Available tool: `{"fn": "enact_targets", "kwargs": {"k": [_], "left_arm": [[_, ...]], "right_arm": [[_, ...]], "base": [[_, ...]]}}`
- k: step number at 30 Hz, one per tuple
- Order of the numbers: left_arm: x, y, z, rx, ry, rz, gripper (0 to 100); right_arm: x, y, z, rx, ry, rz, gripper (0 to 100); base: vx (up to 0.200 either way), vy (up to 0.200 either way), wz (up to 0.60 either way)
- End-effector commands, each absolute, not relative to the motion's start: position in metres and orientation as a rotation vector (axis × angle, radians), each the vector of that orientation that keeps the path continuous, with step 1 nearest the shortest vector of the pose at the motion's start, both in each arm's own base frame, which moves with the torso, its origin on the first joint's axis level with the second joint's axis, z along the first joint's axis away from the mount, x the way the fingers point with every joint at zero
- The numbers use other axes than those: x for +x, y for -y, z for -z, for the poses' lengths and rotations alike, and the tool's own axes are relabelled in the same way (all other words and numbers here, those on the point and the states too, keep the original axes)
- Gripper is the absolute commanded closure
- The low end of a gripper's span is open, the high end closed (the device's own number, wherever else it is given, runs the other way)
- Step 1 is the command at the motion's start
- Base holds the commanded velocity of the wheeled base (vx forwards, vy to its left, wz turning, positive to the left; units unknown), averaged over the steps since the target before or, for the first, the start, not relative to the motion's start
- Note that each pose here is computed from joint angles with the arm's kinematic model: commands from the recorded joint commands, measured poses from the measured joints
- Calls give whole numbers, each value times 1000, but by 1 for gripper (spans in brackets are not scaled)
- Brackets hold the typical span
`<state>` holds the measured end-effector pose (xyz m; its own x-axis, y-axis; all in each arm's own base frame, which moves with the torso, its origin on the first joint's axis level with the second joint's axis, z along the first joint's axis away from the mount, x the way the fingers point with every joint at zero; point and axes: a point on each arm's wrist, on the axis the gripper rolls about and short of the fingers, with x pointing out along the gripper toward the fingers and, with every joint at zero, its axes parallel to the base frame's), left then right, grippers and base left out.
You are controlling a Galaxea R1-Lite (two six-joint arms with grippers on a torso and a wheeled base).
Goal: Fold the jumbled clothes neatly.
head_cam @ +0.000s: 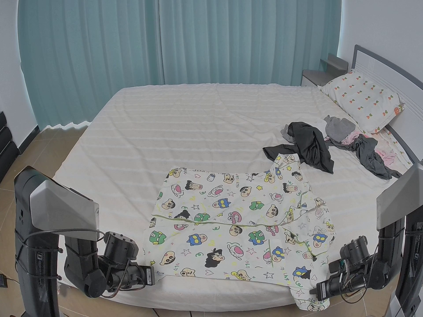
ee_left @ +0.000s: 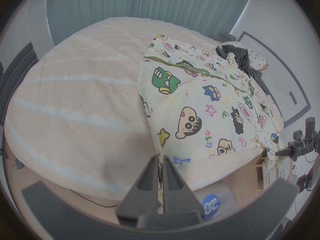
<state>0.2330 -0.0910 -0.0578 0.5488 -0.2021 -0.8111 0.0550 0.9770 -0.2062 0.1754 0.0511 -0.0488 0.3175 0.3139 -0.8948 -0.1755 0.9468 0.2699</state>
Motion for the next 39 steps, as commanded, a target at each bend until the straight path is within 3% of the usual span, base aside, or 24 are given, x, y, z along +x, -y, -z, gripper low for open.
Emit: {"fn": "enact_targets", "kwargs": {"k": [1,20,21,39], "left_arm": [[223,89,54,-157,-997,156,100],[229,88,53,-214,-967,144,100],[229,88,53,-216,-971,149,0],[243,103,64,-167,-921,248,0]], "right_arm": [[170,-50,41,130,-1203,-337,100],[170,-48,42,127,-1211,-357,100],[170,-48,42,127,-1211,-355,100],[170,-48,42,127,-1213,-357,100]], "base": [[0,0,0],[0,0,0],[0,0,0],[0,0,0]]}}
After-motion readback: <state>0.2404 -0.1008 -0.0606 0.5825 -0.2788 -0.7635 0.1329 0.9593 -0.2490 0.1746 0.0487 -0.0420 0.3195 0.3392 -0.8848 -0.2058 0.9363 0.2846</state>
